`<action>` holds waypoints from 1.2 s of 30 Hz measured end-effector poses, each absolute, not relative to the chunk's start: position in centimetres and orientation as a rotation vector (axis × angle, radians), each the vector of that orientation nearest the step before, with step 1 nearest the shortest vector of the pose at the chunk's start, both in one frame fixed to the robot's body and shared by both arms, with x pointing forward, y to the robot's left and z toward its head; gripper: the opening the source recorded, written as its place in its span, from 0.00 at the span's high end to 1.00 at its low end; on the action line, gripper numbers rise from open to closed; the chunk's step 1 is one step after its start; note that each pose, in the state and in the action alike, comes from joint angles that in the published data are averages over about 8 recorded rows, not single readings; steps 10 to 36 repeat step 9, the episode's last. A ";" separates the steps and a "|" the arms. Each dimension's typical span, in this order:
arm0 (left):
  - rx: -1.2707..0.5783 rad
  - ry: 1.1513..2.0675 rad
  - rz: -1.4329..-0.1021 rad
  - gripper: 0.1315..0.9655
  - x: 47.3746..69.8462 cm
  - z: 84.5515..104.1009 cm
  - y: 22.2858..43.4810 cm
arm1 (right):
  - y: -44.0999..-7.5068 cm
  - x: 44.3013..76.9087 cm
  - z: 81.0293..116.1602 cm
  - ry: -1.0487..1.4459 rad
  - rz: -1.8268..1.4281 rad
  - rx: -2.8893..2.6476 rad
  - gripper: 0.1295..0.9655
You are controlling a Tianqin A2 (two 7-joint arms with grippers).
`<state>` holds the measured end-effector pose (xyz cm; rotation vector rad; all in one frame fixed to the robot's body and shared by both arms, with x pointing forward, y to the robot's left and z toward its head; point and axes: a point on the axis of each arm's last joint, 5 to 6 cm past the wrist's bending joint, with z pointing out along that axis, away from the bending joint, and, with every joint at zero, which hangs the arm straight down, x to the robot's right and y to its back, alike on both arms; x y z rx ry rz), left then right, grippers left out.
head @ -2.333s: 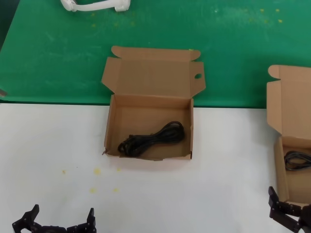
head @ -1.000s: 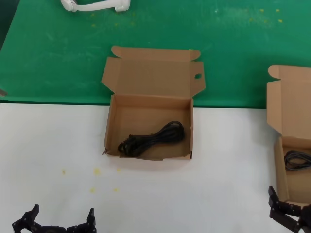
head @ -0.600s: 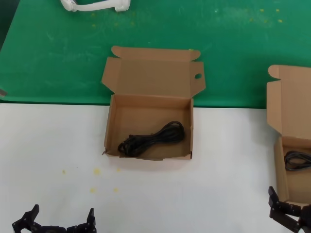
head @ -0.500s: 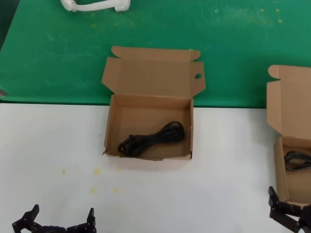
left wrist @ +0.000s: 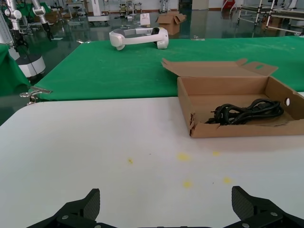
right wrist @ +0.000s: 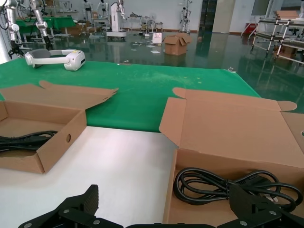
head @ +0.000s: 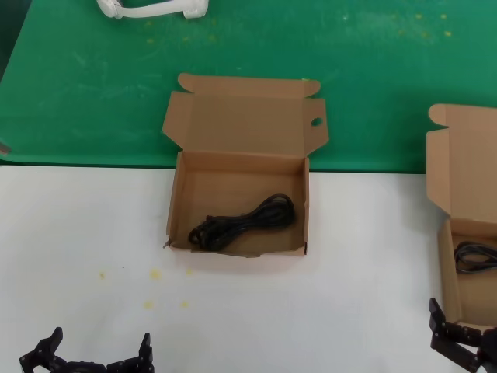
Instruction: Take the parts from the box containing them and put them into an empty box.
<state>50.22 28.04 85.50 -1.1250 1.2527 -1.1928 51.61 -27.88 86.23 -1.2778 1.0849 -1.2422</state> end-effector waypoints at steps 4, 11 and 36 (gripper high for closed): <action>-1.125 1.253 -1.193 0.00 50.2 85.5 28.0 | -27.9 51.6 86.2 1.085 -1.242 -1.278 0.00; -1.125 1.253 -1.193 0.00 50.2 85.5 28.0 | -27.9 51.6 86.2 1.085 -1.242 -1.278 0.00; -1.125 1.253 -1.193 0.00 50.2 85.5 28.0 | -27.9 51.6 86.2 1.085 -1.242 -1.278 0.00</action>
